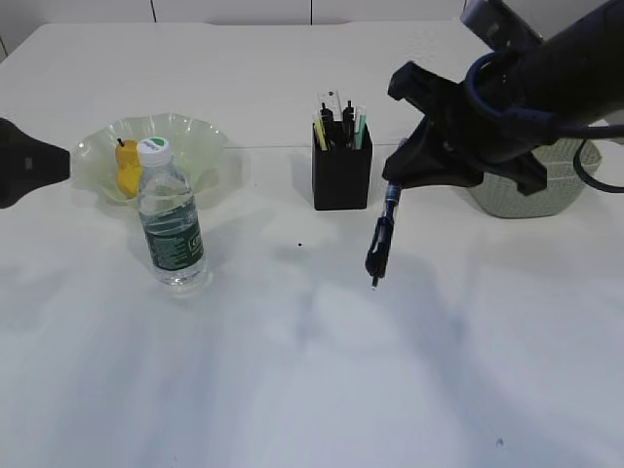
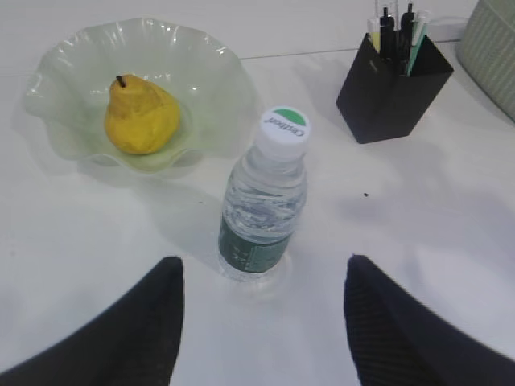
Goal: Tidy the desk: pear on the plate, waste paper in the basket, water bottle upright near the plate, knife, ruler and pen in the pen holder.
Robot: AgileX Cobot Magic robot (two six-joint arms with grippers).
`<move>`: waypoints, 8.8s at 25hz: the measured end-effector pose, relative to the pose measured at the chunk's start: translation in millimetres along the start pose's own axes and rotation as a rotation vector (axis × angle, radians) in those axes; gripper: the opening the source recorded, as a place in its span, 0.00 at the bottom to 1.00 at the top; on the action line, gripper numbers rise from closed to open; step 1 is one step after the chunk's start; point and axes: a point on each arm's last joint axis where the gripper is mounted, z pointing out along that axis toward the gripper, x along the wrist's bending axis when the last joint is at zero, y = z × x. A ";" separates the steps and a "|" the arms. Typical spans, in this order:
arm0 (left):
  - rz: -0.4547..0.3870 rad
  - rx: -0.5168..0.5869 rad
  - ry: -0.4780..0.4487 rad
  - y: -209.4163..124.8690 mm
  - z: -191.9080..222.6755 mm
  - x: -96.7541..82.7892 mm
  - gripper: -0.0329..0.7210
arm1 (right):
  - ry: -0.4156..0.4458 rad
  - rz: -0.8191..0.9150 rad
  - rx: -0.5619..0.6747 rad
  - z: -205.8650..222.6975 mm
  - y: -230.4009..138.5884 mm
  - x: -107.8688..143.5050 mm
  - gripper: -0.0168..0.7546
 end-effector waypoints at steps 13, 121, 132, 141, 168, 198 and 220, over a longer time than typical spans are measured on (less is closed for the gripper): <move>0.013 0.001 -0.001 -0.2 0.0 -0.7 0.64 | 0.166 0.096 -0.044 -4.5 -1.7 23.9 0.10; 0.389 -0.830 -0.587 2.9 57.1 -88.0 0.82 | 0.593 0.620 -0.060 -22.2 10.5 70.9 0.10; 0.371 -0.841 -0.573 6.2 57.3 -87.2 0.63 | 0.593 0.611 -0.065 -22.2 10.7 70.9 0.10; 0.428 -0.853 -0.618 8.9 55.2 -93.3 0.53 | 0.594 0.609 -0.066 -22.3 10.8 70.9 0.10; 0.405 -0.865 -0.600 12.7 55.4 -92.2 0.16 | 0.600 0.620 -0.064 -22.6 11.1 71.2 0.10; 0.395 -0.867 -0.593 13.4 55.6 -91.5 0.15 | 0.607 0.483 -0.230 -25.4 21.9 69.0 0.67; 0.350 -0.874 -0.558 16.0 56.5 -87.9 0.15 | -0.102 -0.360 -0.257 -28.7 39.9 -16.5 0.67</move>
